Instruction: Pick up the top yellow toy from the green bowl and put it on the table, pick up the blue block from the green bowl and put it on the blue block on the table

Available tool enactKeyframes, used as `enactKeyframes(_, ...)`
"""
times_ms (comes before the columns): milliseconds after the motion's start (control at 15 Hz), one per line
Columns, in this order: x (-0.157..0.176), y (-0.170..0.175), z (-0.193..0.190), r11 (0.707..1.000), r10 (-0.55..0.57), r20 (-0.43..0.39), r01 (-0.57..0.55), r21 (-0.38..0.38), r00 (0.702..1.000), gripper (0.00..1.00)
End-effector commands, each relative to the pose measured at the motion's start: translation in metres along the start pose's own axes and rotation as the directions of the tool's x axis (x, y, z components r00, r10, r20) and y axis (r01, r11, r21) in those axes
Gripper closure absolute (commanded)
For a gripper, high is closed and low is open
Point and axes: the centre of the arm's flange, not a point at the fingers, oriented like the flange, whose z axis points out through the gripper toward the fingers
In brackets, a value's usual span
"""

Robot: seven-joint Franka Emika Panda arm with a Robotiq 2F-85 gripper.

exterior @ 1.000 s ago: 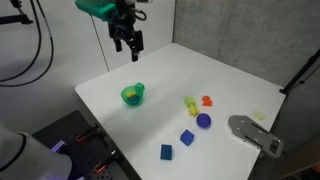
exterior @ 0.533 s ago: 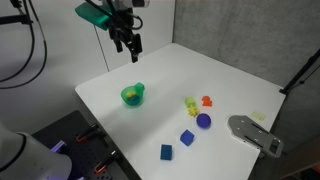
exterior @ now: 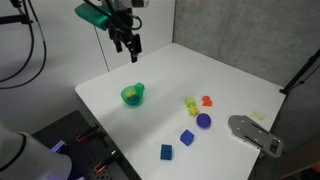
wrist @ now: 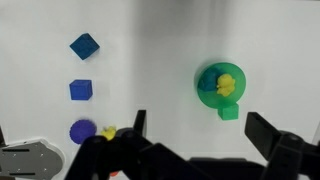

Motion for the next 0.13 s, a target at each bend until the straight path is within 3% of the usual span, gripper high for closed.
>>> enactKeyframes(0, 0.0000, 0.0000, 0.0000, 1.000, 0.000, 0.000, 0.000, 0.000, 1.000, 0.00)
enactKeyframes(67, 0.0000, 0.0000, 0.0000, 1.000, 0.000, 0.000, 0.000, 0.000, 1.000, 0.00)
